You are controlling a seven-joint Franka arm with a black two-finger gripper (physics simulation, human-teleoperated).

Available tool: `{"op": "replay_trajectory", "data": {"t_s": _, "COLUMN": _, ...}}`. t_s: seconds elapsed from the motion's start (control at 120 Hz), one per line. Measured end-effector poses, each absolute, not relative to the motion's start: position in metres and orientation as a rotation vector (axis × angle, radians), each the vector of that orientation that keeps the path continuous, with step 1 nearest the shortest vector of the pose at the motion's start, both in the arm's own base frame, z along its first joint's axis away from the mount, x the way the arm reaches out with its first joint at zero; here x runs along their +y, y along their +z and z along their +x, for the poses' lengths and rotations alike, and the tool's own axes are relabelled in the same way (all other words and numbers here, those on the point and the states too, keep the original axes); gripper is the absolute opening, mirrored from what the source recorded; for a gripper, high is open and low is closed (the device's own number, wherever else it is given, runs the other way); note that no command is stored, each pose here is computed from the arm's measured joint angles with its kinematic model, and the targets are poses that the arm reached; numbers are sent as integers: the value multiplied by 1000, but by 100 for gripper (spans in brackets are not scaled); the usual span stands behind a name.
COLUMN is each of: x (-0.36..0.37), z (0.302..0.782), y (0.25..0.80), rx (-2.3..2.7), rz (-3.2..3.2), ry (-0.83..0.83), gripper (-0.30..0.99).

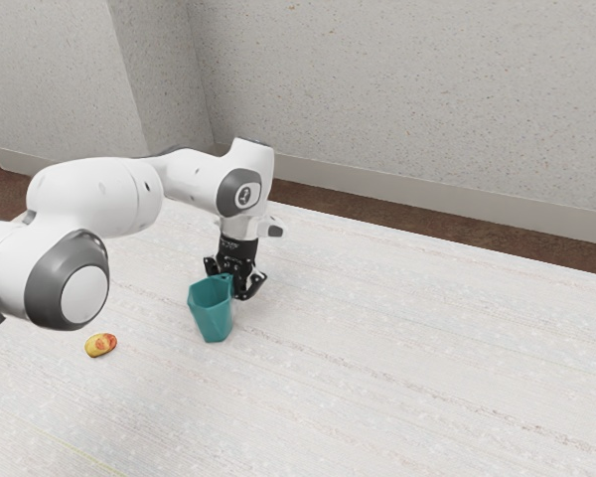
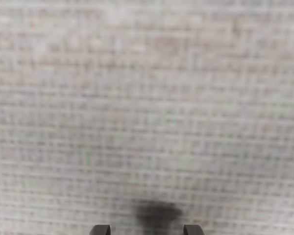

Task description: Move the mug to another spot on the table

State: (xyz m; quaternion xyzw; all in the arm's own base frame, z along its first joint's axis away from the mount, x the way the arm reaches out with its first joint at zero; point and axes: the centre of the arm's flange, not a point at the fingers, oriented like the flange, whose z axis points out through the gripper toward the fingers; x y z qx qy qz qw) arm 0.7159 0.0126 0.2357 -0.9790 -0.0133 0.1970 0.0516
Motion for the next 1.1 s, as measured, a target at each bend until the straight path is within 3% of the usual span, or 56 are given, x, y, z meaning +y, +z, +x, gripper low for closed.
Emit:
{"op": "replay_trajectory", "data": {"t_s": 0.158, "x": 12, "z": 717, "y": 237, "rx": -53, "rz": -2986, "ry": 591, "gripper": 41}}
{"op": "replay_trajectory", "data": {"t_s": 0.35, "x": 6, "z": 720, "y": 263, "rx": -51, "rz": -3003, "ry": 533, "gripper": 58}}
{"op": "replay_trajectory", "data": {"t_s": 0.533, "x": -7, "z": 720, "y": 338, "rx": -40, "rz": -3057, "ry": 394, "gripper": 64}}
{"op": "replay_trajectory", "data": {"t_s": 0.717, "x": -7, "z": 660, "y": 419, "rx": -16, "rz": -3141, "ry": 371, "gripper": 67}}
{"op": "replay_trajectory", "data": {"t_s": 0.892, "x": -11, "z": 605, "y": 496, "rx": 192, "rz": -3172, "ry": 251, "gripper": 68}}
{"op": "replay_trajectory", "data": {"t_s": 1.1, "x": -11, "z": 577, "y": 559, "rx": 465, "rz": -3145, "ry": 91, "gripper": 69}}
